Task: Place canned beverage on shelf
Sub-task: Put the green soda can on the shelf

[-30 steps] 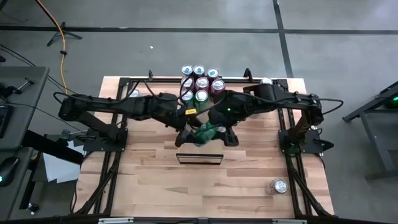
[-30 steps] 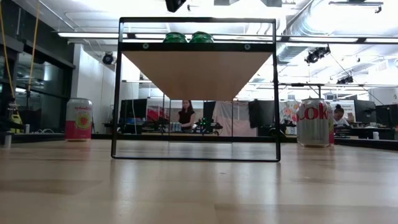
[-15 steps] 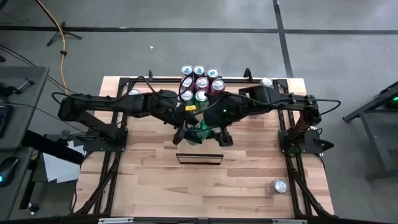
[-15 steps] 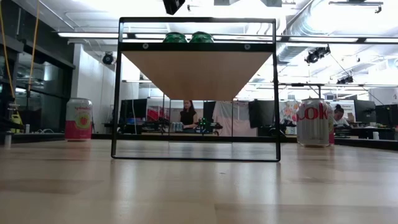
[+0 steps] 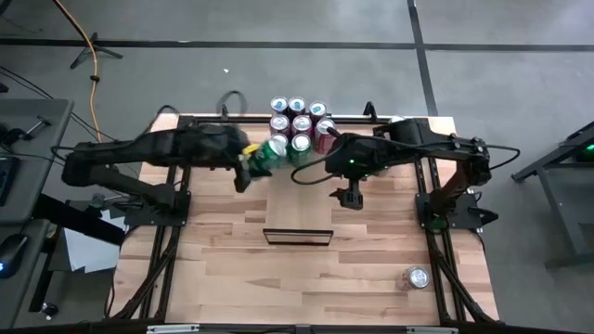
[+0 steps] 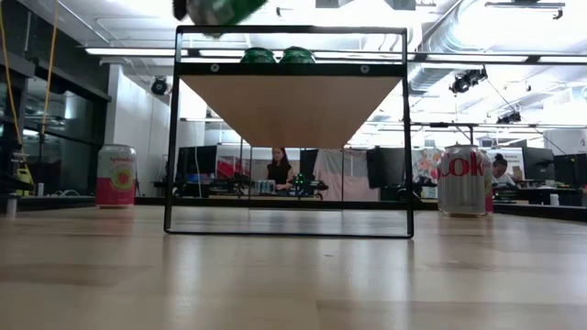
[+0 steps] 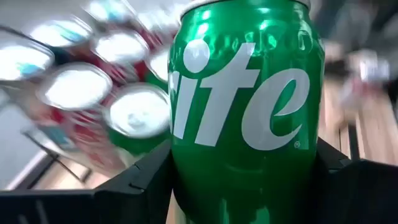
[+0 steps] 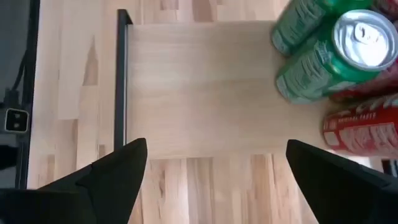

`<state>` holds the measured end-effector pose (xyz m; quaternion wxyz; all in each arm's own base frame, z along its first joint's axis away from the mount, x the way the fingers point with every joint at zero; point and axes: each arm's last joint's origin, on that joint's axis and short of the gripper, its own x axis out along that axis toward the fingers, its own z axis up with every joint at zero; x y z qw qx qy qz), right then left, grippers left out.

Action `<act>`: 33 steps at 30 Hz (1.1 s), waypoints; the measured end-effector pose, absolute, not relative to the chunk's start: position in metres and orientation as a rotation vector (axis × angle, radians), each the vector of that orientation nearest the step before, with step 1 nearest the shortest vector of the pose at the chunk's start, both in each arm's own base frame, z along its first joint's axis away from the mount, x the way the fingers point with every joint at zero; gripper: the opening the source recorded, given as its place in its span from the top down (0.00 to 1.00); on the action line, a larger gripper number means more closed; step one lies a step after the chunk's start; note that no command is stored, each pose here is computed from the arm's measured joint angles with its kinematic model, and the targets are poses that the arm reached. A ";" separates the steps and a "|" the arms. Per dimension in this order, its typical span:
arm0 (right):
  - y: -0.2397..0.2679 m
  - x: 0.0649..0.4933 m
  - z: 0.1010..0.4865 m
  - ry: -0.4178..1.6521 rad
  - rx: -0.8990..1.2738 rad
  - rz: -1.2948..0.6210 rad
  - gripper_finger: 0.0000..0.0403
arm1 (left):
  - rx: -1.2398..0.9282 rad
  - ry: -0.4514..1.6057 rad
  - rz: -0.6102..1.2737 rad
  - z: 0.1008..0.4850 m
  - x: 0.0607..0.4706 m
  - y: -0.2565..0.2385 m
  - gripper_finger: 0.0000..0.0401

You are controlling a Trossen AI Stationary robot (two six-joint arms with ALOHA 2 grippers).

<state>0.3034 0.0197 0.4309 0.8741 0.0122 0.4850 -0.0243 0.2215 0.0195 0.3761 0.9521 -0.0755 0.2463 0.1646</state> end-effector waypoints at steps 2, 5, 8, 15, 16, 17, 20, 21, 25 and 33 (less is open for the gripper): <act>0.020 0.299 0.426 0.955 0.063 -0.060 0.08 | -0.187 0.397 0.374 0.373 0.214 0.014 0.52; 0.020 0.293 0.411 0.820 0.160 -0.072 0.08 | -0.252 0.257 0.366 0.351 0.212 0.000 0.52; 0.020 0.296 0.391 0.593 0.281 -0.078 0.08 | -0.343 0.086 0.349 0.328 0.217 -0.015 0.52; 0.017 0.308 0.359 0.124 0.509 -0.137 0.07 | -0.350 -0.055 0.401 0.305 0.243 -0.030 0.52; 0.017 0.311 0.357 0.094 0.516 -0.152 0.07 | -0.344 -0.056 0.398 0.306 0.247 -0.031 0.52; 0.015 0.312 0.357 0.072 0.517 -0.167 0.07 | -0.334 -0.048 0.400 0.306 0.251 -0.032 0.52; 0.014 0.317 0.353 0.071 0.495 -0.200 0.07 | -0.303 -0.020 0.407 0.303 0.262 -0.032 0.52; 0.012 0.320 0.352 0.069 0.481 -0.213 0.07 | -0.294 -0.014 0.402 0.304 0.264 -0.031 0.52; 0.010 0.328 0.356 0.053 0.454 -0.200 0.07 | -0.292 -0.019 0.391 0.306 0.274 -0.030 0.52; 0.003 0.334 0.355 0.048 0.448 -0.222 0.07 | -0.284 -0.020 0.392 0.309 0.285 -0.028 0.52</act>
